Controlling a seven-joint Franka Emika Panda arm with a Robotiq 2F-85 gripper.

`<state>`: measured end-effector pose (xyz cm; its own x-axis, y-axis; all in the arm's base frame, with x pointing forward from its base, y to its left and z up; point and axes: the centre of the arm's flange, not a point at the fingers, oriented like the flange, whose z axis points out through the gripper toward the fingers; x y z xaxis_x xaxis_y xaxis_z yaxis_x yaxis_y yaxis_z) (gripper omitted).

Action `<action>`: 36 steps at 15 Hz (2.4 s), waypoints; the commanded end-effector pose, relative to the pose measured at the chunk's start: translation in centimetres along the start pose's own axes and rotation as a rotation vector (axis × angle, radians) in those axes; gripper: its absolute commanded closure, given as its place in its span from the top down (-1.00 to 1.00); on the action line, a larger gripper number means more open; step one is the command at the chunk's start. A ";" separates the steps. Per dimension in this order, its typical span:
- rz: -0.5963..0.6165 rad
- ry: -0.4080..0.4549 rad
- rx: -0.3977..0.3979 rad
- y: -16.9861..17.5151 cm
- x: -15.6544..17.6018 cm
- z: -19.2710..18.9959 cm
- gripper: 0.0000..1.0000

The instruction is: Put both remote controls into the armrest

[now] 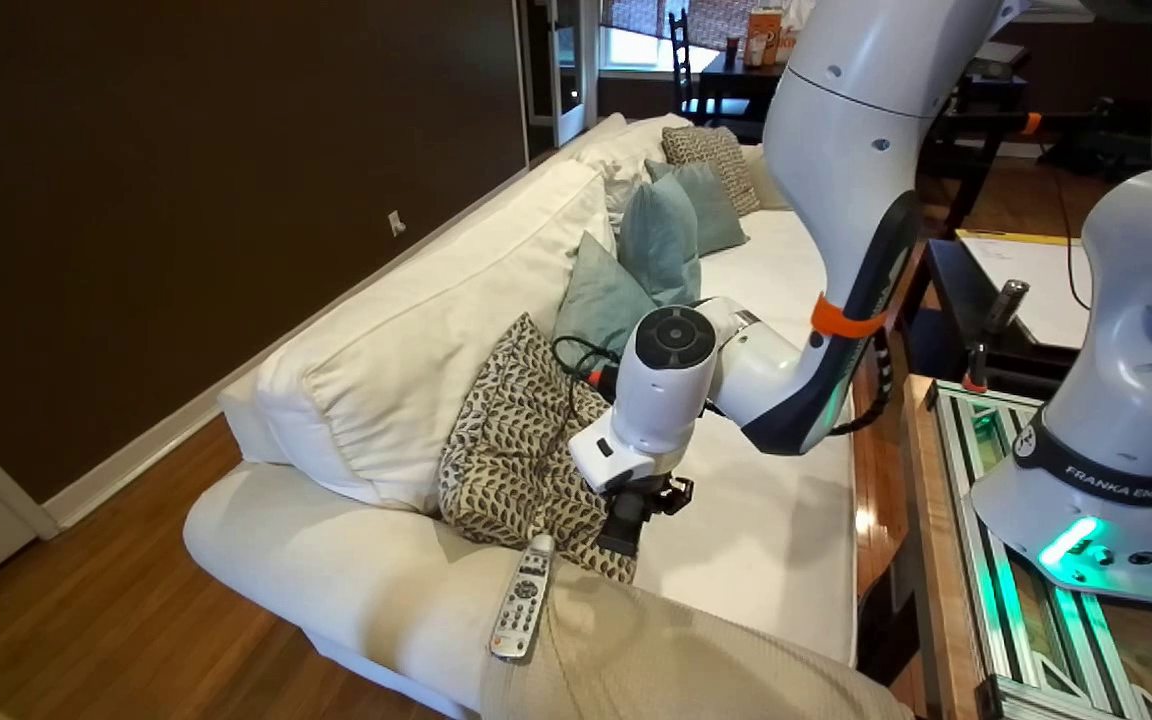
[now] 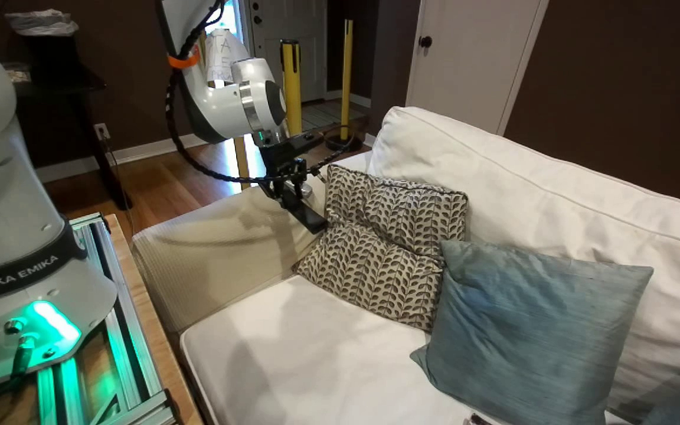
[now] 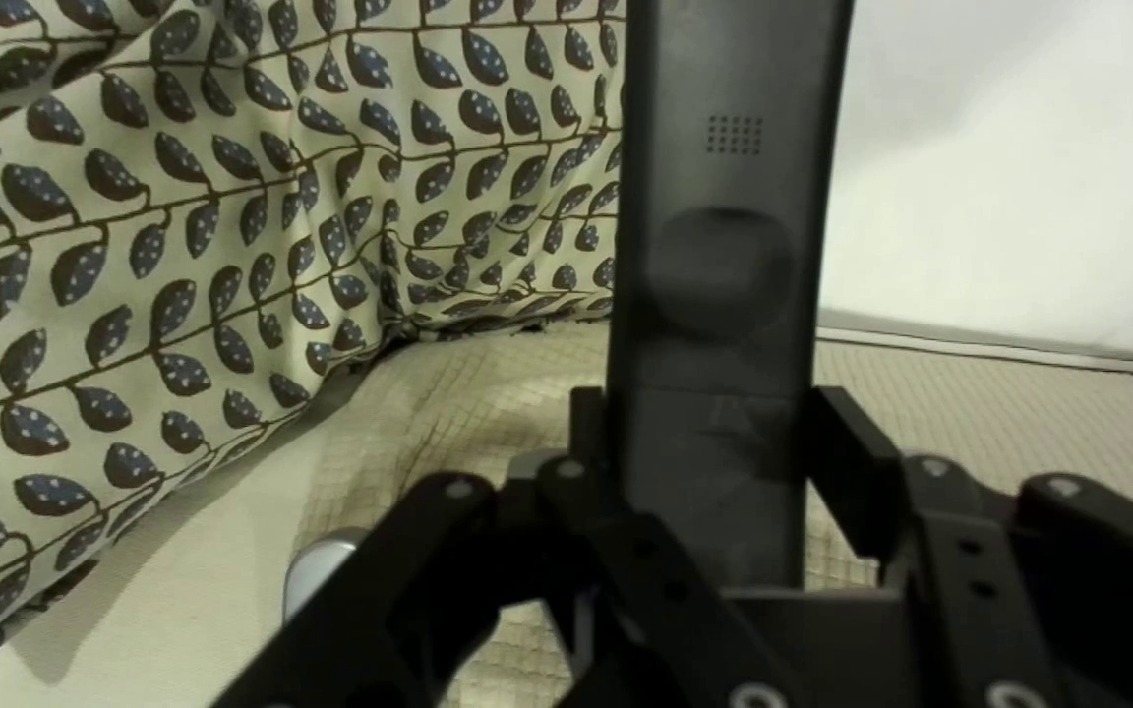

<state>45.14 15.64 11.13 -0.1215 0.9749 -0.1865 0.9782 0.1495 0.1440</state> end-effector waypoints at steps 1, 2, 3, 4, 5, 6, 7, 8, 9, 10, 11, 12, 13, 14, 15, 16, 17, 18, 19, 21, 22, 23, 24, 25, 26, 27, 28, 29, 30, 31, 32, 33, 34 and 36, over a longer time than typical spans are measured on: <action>-0.055 0.003 -0.045 0.3 2.2 -1.3 -0.43; -0.072 -0.003 -0.060 0.5 3.1 -1.8 -0.43; -0.097 0.010 -0.073 0.7 4.0 -2.3 -0.43; -0.112 0.020 -0.081 1.0 5.1 -2.6 -0.43; -0.122 0.040 -0.087 1.1 6.0 -2.9 -0.43; -0.132 0.066 -0.083 1.3 7.0 -3.0 -0.43; -0.140 0.092 -0.078 1.5 7.8 -3.1 -0.43; -0.143 0.113 -0.075 1.4 8.6 -3.1 -0.43; -0.149 0.135 -0.061 1.4 9.4 -3.2 -0.43; -0.155 0.148 -0.054 1.3 10.1 -3.1 -0.43; -0.155 0.165 -0.030 1.2 10.7 -3.2 -0.43; -0.155 0.187 -0.016 1.2 11.2 -3.0 -0.43; -0.148 0.199 -0.010 1.1 11.4 -2.6 -0.43; -0.143 0.208 0.002 1.2 11.7 -2.4 -0.43; -0.133 0.204 0.013 1.2 11.9 -2.1 -0.43; -0.126 0.201 0.021 1.3 12.0 -1.9 -0.43; -0.123 0.196 0.030 1.5 12.1 -1.6 -0.43; -0.116 0.184 0.034 1.6 12.3 -1.4 -0.43; -0.112 0.171 0.039 1.8 12.5 -1.2 -0.43; -0.107 0.143 0.035 2.3 12.9 -1.0 -0.43; -0.110 0.132 0.036 2.6 13.1 -0.9 -0.43; -0.114 0.123 0.037 2.9 13.3 -0.8 -0.43; -0.117 0.113 0.038 3.1 13.5 -0.8 -0.43; -0.121 0.109 0.041 3.3 13.7 -0.8 -0.43; -0.126 0.102 0.046 3.4 13.9 -0.7 -0.43; -0.130 0.100 0.049 3.5 14.1 -0.6 -0.43; -0.134 0.100 0.055 3.5 14.3 -0.4 -0.43; -0.138 0.099 0.060 3.4 14.6 -0.3 -0.43; -0.140 0.096 0.064 3.4 14.8 -0.2 -0.35; -0.141 0.093 0.067 3.3 14.9 -0.2 0.36; -0.143 0.085 0.071 3.1 15.0 -0.3 0.60; -0.143 0.071 0.081 2.9 15.0 -0.4 0.71; -0.148 0.053 0.074 2.6 14.8 -0.7 0.88; -0.153 0.031 0.076 2.0 14.6 -1.3 1.00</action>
<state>45.83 30.22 9.22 -0.2691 0.9550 -0.1251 0.9593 0.2773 0.0537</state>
